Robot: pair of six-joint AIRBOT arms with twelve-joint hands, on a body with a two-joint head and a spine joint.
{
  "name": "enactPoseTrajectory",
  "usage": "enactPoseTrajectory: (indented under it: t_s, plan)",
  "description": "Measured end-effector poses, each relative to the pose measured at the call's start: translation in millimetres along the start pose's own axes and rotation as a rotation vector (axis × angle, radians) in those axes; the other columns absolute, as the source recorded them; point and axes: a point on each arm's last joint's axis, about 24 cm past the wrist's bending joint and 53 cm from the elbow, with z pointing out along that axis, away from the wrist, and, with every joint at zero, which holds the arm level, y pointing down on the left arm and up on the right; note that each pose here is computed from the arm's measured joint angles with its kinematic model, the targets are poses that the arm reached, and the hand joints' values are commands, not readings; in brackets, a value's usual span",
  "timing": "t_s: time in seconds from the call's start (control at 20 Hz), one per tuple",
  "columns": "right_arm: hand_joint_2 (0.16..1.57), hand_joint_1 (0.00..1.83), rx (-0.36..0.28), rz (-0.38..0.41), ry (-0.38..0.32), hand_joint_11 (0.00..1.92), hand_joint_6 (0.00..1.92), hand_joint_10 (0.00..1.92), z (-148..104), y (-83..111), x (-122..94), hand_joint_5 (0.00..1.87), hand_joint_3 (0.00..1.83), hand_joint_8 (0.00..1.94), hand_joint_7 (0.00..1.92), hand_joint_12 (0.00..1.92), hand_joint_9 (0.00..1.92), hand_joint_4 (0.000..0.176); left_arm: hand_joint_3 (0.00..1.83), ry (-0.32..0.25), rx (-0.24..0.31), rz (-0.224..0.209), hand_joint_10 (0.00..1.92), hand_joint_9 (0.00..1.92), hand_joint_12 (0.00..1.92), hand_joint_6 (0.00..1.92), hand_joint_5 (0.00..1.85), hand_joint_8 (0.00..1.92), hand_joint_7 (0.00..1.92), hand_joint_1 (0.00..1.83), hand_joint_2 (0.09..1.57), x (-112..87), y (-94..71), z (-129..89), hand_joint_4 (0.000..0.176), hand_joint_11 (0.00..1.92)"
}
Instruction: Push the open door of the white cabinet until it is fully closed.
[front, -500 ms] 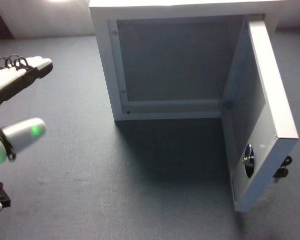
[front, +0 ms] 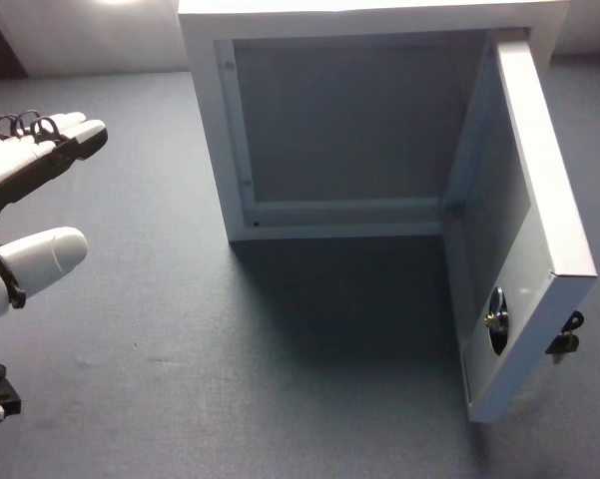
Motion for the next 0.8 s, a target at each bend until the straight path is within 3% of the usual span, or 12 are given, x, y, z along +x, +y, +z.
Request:
enactPoseTrajectory:
  t_s: [0.1,0.3,0.45,0.6,0.7,0.8]
  plan:
    - [1.36,0.48,-0.02,0.008,0.012,0.0,0.05,0.74,2,5.1,3,0.4,0.0,0.0,0.32,1.51,0.0,0.0,0.0,-0.001,-0.002,0.0,0.0,0.02,0.23,0.0,0.13,0.0,0.05,0.05,1.49,-0.3,0.4,0,0.0,0.0]
    - [1.36,0.44,-0.083,0.005,0.046,0.0,0.03,0.6,9,22.4,10,0.38,0.0,0.0,0.3,1.33,0.06,0.0,0.0,-0.001,0.0,0.0,0.0,0.0,0.09,0.0,0.09,0.0,0.03,0.08,1.5,-0.5,-0.1,0,0.0,0.0]
    - [1.34,0.41,-0.116,0.002,0.066,0.0,0.01,0.46,14,30.3,15,0.41,0.0,0.0,0.32,1.26,0.13,0.0,0.0,-0.004,-0.001,0.0,0.0,0.0,0.14,0.0,0.08,0.0,0.02,0.06,1.5,-1.0,0.1,0,0.0,0.0]
    - [1.34,0.44,-0.126,0.014,0.086,0.0,0.01,0.48,19,31.6,22,0.41,0.0,0.0,0.31,1.35,0.14,0.0,0.0,-0.004,-0.001,0.0,0.0,0.0,0.09,0.0,0.08,0.0,0.03,0.08,1.5,-1.1,0.3,0,0.0,0.0]
    - [1.35,0.43,-0.155,0.026,0.093,0.0,0.01,0.51,24,38.1,26,0.42,0.0,0.01,0.32,1.46,0.16,0.0,0.0,-0.005,-0.001,0.0,0.0,0.0,0.22,0.0,0.09,0.0,0.03,0.13,1.5,-1.3,0.3,0,0.0,0.0]
    - [1.37,0.38,-0.18,0.039,0.103,0.0,0.0,0.52,28,43.6,31,0.39,0.01,0.0,0.29,1.4,0.12,0.0,0.0,-0.008,-0.002,0.0,0.0,0.0,0.21,0.0,0.09,0.0,0.03,0.12,1.5,-2.1,0.3,0,0.0,0.0]
